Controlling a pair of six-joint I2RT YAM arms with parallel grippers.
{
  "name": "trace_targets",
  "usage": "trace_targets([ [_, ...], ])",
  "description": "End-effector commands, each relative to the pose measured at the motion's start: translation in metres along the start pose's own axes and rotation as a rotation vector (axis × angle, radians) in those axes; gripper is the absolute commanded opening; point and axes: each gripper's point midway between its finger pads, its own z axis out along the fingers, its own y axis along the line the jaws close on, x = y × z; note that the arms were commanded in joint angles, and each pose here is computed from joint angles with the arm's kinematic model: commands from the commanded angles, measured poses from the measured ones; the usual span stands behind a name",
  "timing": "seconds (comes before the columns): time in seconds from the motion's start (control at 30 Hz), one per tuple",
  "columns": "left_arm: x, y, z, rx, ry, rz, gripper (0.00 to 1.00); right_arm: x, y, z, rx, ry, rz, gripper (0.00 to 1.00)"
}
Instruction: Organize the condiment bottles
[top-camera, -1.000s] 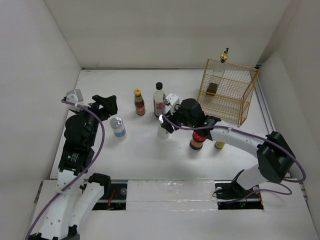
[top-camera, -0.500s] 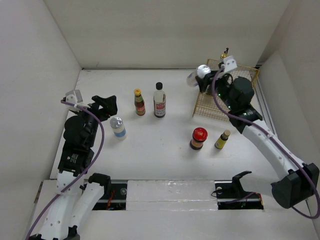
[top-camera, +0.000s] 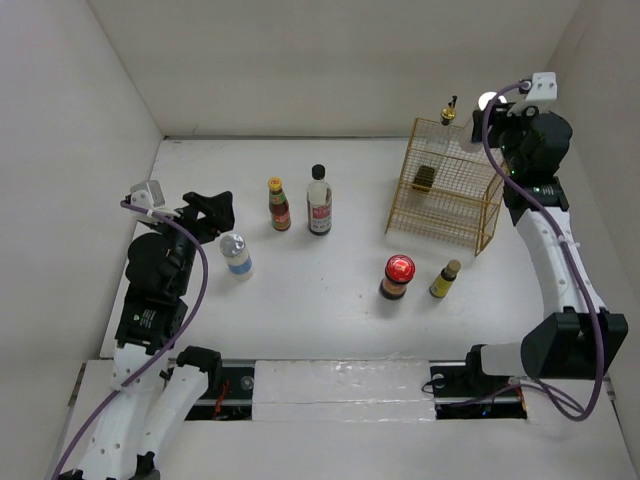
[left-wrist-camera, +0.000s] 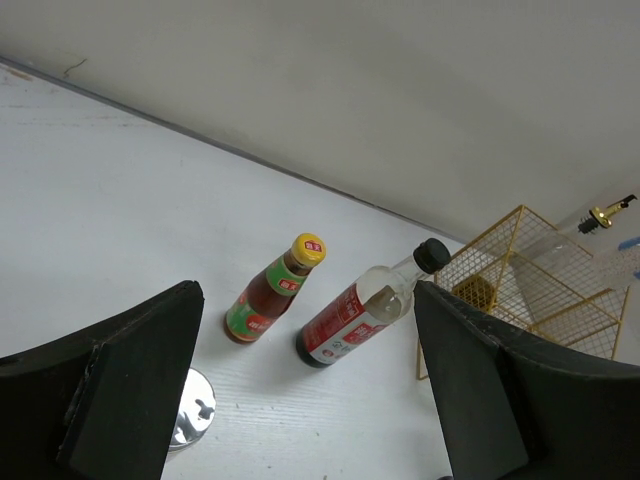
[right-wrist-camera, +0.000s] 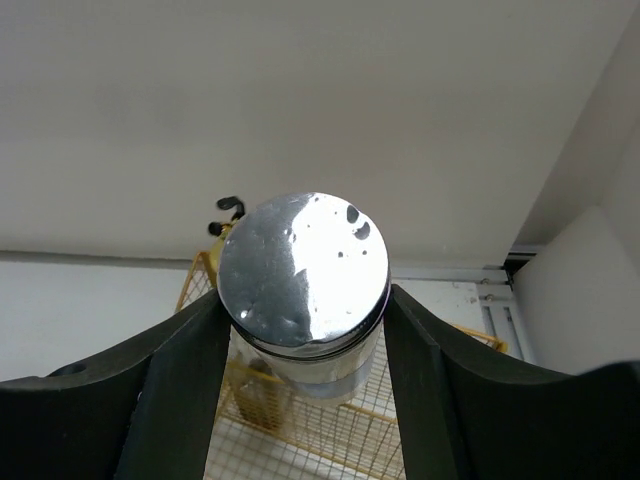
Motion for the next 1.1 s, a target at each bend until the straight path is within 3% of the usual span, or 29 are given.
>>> trace_targets([
  [0.0, -0.011, -0.008, 0.001, 0.035, -0.041, -0.011, 0.82, -0.062, -0.008, 0.009, -0.04, -0.166, -0.008, 0.39],
  [0.53, -0.01, -0.009, 0.005, 0.029, -0.032, -0.009, 0.82, -0.005, -0.017, 0.047, -0.052, -0.063, 0.025, 0.39],
  [1.07, -0.012, -0.009, 0.003, 0.034, -0.04, -0.011, 0.82, 0.116, -0.006, 0.07, -0.023, 0.175, 0.099, 0.48],
])
